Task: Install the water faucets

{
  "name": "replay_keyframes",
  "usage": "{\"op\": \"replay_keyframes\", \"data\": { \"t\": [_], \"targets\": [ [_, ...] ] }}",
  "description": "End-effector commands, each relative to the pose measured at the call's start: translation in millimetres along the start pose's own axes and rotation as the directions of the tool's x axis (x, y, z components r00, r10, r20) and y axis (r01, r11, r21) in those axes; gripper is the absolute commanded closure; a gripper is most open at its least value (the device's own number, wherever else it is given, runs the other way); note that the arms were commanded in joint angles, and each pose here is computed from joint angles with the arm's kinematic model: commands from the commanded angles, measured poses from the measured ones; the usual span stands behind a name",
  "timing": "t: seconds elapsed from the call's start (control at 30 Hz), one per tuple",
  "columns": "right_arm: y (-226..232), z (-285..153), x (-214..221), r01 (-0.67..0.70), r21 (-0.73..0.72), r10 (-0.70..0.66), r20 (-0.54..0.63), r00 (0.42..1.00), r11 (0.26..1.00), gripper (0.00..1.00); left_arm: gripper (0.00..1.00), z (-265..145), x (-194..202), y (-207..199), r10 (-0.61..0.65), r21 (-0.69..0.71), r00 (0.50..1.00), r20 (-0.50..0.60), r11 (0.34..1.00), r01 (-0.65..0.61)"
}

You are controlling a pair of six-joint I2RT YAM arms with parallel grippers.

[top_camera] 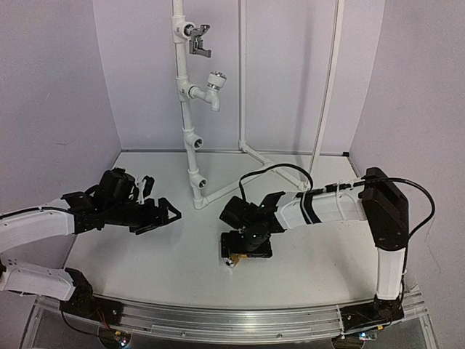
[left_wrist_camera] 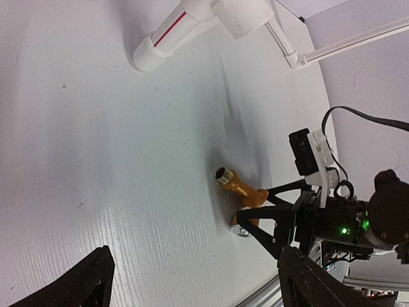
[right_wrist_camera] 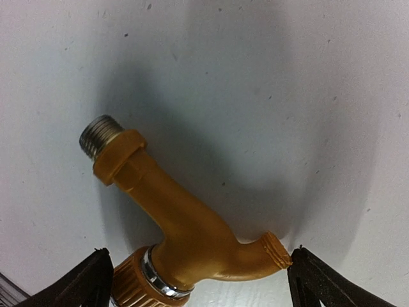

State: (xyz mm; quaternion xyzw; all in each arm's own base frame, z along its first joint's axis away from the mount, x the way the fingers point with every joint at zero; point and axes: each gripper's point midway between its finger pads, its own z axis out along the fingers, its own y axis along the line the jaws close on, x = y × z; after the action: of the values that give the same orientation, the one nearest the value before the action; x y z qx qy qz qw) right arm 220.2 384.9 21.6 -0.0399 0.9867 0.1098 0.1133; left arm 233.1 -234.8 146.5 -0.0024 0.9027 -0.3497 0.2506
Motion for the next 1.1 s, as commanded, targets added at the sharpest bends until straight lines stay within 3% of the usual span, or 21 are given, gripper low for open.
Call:
{"op": "replay_keyframes", "data": {
  "t": [0.0,0.13,0.37,0.57,0.63,0.77,0.9,1.07],
  "targets": [
    [-4.6,3.1,-12.1,-0.133,0.05,0.129,0.078,0.989,0.99,0.12,0.08,1.2,-11.8,-10.7,0.009,0.026,0.999,0.036,1.0,-0.01],
    [-7.2,10.0,-11.5,-0.097,0.052,0.092,0.089,0.992,0.994,0.41,0.11,3.5,-8.5,-11.5,0.008,0.033,1.0,0.016,0.999,-0.008],
    [-11.5,20.6,-15.9,0.105,0.064,-0.113,0.131,0.985,0.992,0.43,0.17,12.0,0.6,-11.4,0.008,0.043,0.999,-0.041,0.999,-0.006],
    [12.9,19.5,-40.2,0.326,0.029,-0.323,0.241,0.915,0.945,0.44,0.23,26.3,14.7,-15.6,0.026,0.086,0.991,-0.134,0.996,-0.014],
    [16.7,20.7,-51.3,0.356,0.026,-0.349,0.267,0.898,0.934,0.36,0.27,31.5,20.1,-16.9,0.019,0.099,0.986,-0.167,0.995,-0.003],
    [8.3,1.4,-70.4,0.249,0.053,-0.255,0.234,0.938,0.967,0.04,0.29,28.8,17.3,-9.1,-0.011,0.065,0.991,-0.131,0.998,0.02],
    [13.8,-21.8,-46.9,0.154,0.076,-0.163,0.132,0.978,0.985,0.02,0.27,21.1,8.8,-1.5,-0.015,0.031,0.998,-0.059,0.999,0.017],
    [28.5,-9.1,5.5,0.121,0.039,-0.121,0.023,0.992,0.992,0.03,0.22,20.1,2.5,1.3,-0.01,0.009,1.0,-0.025,1.0,0.011]
  ]
}}
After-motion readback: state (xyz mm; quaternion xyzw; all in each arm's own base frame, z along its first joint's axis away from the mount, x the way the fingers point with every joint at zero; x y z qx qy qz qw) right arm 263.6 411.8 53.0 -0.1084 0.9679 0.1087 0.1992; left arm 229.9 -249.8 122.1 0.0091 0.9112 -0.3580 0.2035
